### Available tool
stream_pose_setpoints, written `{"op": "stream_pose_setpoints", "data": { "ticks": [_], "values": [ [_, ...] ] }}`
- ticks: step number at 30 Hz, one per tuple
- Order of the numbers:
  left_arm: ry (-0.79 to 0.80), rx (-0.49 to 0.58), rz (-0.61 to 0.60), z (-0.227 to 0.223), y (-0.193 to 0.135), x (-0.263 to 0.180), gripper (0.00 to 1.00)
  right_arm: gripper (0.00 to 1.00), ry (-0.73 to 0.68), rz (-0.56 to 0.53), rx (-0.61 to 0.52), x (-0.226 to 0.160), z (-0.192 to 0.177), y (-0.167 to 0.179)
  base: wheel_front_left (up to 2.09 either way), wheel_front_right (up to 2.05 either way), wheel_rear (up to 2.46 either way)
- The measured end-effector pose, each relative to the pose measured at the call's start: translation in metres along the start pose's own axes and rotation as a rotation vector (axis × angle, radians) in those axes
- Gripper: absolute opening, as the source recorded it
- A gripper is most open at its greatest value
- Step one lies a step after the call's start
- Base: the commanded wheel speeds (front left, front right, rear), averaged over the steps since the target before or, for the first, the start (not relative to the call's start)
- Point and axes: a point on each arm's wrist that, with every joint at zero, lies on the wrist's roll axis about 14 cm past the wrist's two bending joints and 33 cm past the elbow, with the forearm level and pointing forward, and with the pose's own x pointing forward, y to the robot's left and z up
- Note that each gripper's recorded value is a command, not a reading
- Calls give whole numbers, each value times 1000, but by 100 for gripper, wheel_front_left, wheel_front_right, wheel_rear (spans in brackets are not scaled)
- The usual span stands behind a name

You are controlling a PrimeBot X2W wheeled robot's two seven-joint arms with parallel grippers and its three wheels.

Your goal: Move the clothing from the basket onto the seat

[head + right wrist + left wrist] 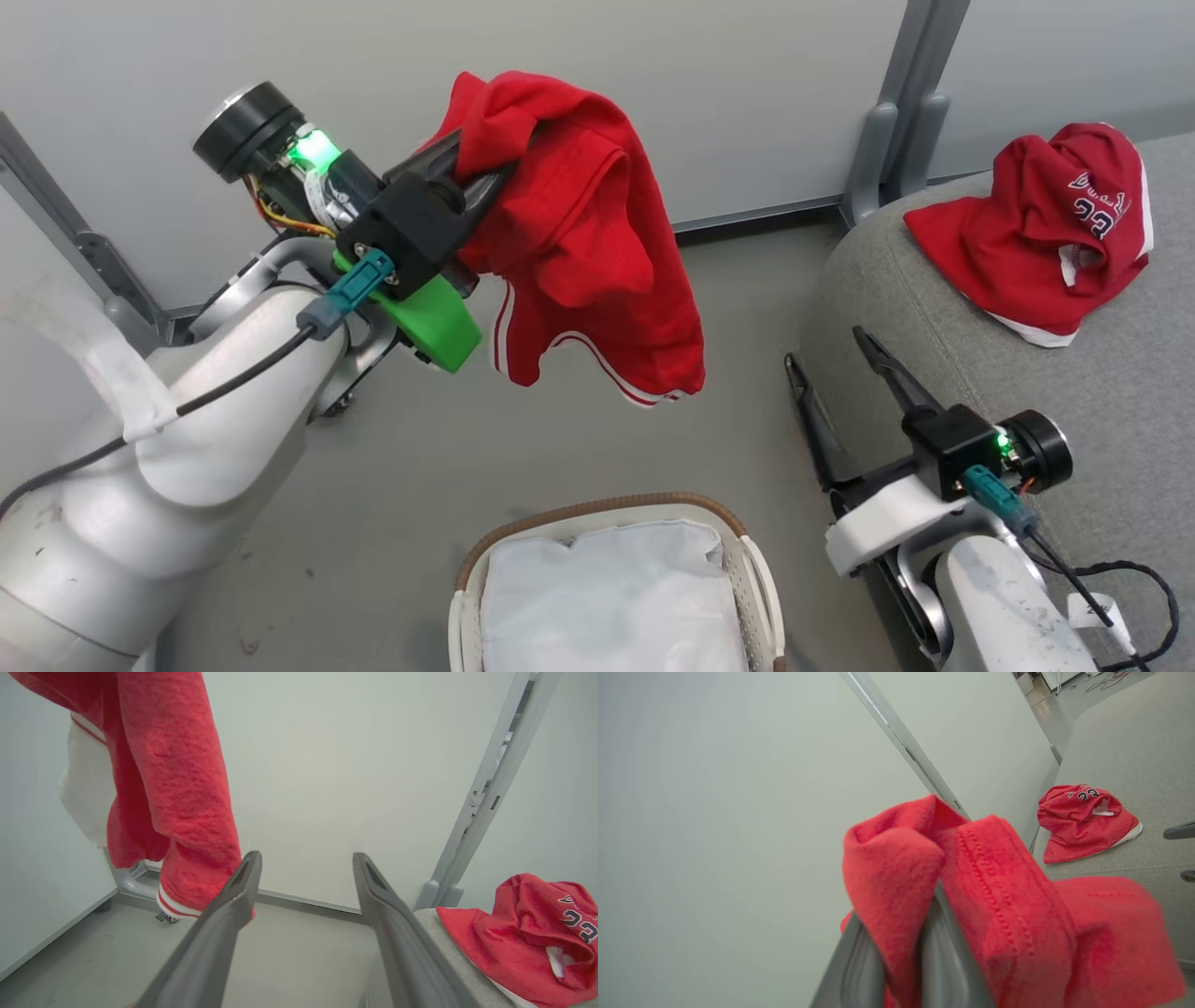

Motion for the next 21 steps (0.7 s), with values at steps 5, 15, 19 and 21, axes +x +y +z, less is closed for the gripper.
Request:
{"op": "stream_pose_setpoints", "data": {
  "ticks": [5,15,19,21],
  "values": [
    [-45,54,-7,27,8,2,0,100,-2,73,-25,6,2,22,0,0,0],
    [-109,82,-48,58,-3,-1,0,100,12,237,-66,18,1,71,0,0,0],
    [-132,85,-68,67,-11,-1,0,100,13,285,-84,24,1,83,0,0,0],
    [-141,84,-77,70,-15,-2,0,100,8,308,-90,28,4,88,0,0,0]
  ]
}}
